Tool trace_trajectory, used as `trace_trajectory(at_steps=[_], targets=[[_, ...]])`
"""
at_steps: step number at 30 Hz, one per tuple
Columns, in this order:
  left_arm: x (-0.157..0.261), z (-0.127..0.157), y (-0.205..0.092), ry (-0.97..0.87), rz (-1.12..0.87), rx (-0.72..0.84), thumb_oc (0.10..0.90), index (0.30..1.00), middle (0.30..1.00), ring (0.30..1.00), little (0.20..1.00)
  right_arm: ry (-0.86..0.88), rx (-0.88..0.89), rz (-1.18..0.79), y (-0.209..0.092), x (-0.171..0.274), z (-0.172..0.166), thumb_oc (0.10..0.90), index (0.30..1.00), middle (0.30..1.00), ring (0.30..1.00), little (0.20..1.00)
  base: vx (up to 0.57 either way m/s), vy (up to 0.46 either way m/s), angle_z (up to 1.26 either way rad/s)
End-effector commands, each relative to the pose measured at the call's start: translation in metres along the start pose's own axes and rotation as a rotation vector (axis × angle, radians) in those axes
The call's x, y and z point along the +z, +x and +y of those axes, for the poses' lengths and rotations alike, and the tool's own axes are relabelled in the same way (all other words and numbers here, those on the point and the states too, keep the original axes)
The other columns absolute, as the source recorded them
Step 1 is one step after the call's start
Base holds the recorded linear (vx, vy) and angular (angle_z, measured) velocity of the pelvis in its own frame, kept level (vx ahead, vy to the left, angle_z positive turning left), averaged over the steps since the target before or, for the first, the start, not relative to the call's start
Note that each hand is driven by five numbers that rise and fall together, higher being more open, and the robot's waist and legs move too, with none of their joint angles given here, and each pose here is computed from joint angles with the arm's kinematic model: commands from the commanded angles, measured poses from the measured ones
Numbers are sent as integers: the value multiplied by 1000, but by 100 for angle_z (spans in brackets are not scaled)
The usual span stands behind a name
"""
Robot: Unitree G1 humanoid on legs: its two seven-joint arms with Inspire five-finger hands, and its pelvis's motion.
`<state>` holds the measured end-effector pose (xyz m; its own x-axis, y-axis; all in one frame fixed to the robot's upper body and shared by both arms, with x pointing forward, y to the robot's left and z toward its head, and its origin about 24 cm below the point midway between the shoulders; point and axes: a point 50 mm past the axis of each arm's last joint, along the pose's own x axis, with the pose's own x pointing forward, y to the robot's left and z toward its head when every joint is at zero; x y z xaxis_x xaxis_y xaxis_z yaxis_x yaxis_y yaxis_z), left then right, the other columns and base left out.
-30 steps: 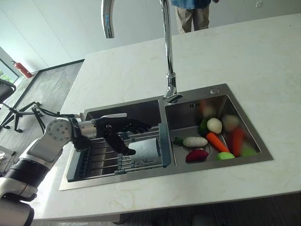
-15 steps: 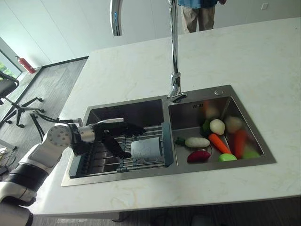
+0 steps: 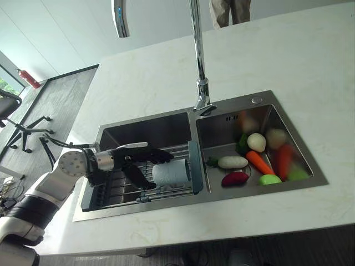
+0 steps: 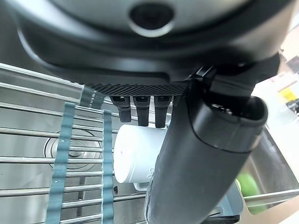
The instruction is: Place the dishes in the dishwasher.
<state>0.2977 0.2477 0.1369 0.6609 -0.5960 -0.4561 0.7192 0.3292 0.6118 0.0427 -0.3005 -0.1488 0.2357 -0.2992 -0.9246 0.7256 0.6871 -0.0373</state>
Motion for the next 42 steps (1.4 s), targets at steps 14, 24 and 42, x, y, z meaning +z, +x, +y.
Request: trace_trajectory(at_steps=[14,24,42], targets=[[29,31,-3,151,-72,214,800,900,900,900,900,29,0,-112,-2,33,-6,800,900,900,900,900,5,20,-5],[25,37,3,126,-14,357,800,900,900,900,900,5,29,-193,-4,58,0,800,900,900,900,900,-10,17,-10],[12,14,34,-18,-3,358,800,900,900,900,900,-17,75,-256,-4,77,20,800,900,900,900,900,-6,2,0]])
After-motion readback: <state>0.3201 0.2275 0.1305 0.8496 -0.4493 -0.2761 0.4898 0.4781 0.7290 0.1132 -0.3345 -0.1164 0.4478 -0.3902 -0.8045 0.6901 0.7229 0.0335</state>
